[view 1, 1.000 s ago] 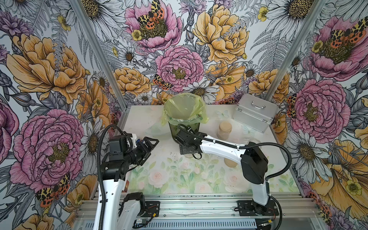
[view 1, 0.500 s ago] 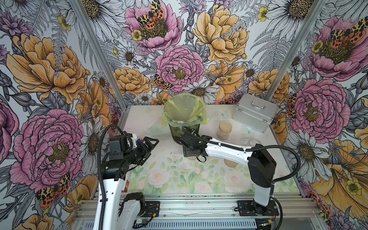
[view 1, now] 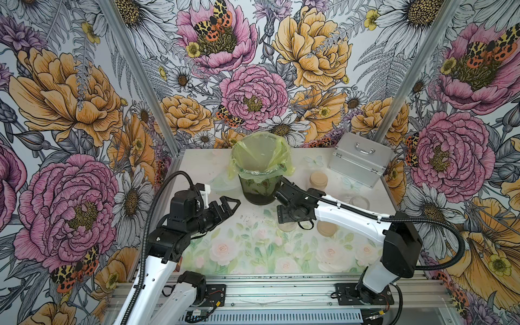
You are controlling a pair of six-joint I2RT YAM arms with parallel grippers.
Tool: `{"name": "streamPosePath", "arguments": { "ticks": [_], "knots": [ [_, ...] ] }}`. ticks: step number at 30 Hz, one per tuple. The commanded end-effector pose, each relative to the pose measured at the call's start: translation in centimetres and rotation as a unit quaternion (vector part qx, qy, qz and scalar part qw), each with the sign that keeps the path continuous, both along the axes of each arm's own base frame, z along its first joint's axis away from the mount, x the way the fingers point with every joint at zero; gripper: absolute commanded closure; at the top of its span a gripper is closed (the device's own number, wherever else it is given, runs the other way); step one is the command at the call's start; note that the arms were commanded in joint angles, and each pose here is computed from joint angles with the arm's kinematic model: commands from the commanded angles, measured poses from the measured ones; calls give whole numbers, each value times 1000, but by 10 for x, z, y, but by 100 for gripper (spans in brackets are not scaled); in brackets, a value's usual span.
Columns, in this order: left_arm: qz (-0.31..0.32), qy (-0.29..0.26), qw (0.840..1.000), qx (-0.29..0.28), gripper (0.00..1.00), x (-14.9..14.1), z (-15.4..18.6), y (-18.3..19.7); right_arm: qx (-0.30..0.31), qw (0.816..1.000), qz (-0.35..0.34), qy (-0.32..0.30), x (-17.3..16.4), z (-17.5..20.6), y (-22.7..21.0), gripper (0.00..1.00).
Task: Empty moldy rice from jars
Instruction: Move the jar to the center of the board, then open the lid of the jar.
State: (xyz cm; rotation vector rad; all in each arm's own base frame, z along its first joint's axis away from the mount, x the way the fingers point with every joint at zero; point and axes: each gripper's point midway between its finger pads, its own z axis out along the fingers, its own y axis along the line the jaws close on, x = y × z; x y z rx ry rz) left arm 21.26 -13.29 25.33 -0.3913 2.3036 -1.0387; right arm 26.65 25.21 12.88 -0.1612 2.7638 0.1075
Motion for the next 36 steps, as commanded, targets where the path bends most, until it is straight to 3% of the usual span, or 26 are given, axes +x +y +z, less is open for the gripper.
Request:
{"name": "streamPosePath", "arguments": {
  "ticks": [1, 7, 18, 36],
  "knots": [
    [-8, -96, 995, 36, 1, 18, 18, -8, 23, 1000, 15, -1, 1, 30, 0, 30],
    [-84, -158, 981, 74, 1, 20, 12, -38, 27, 999, 28, 2, 3, 45, -4, 30],
    [-82, -149, 982, 80, 1, 24, -4, -41, 14, 998, 41, 35, 1, 21, 6, 27],
    [-162, -186, 964, 100, 1, 2, -29, -67, -2, 995, 64, 82, 3, -12, 20, 23]
  ]
}}
